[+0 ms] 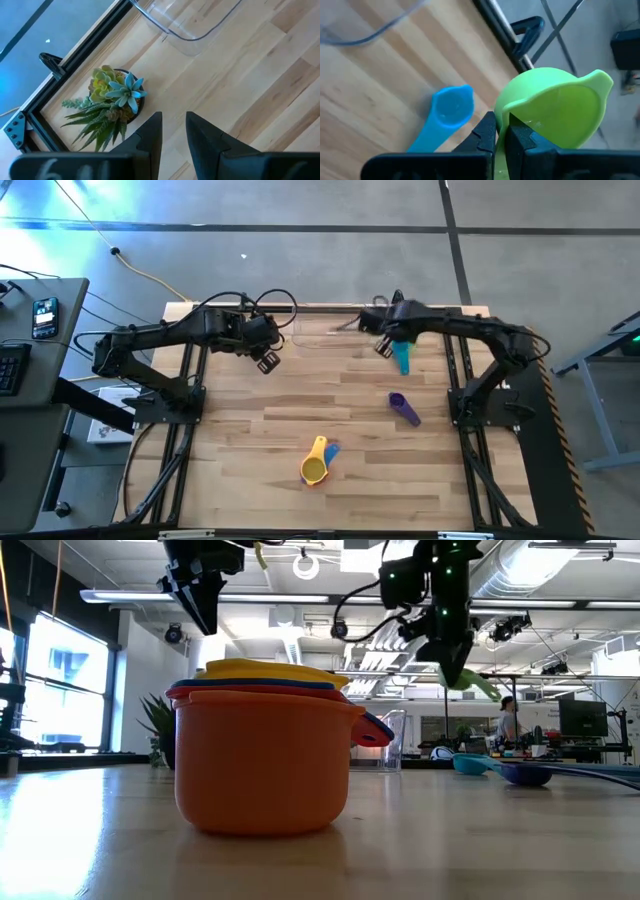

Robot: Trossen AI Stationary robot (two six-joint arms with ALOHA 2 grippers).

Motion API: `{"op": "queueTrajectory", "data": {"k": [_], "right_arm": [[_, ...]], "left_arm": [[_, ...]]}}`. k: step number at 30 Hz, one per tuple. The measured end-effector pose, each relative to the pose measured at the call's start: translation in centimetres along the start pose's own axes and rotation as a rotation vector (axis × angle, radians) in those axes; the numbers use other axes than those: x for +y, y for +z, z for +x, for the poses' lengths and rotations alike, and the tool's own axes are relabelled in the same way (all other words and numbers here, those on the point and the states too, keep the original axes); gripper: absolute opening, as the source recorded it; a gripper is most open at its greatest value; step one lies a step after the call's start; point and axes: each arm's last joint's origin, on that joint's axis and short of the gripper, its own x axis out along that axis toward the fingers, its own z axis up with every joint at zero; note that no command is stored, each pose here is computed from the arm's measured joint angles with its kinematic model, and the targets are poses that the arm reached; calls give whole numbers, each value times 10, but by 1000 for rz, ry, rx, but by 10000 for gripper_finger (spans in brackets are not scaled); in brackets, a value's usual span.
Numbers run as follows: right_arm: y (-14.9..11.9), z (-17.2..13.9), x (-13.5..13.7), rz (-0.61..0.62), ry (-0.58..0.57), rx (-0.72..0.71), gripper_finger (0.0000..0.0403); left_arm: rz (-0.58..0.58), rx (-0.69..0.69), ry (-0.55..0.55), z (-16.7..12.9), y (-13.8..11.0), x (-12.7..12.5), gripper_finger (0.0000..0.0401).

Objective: Nest measuring cups in basket
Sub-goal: Stack the green measuring cup on the yellow measuring cup

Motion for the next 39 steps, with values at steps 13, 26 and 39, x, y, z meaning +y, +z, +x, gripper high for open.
{"op": "queueTrajectory", "data": {"k": [13,26,39], "right_arm": [[-12,-10,-69,299,305,-33,4],[-6,-50,-14,-127,585,-292,4],[-17,-109,51,-623,696,-710,11]], "left_arm": [[-24,-8,7,3,4,6,78],[-157,63,-75,10,10,21,78],[-244,146,-227,8,7,14,78]]}}
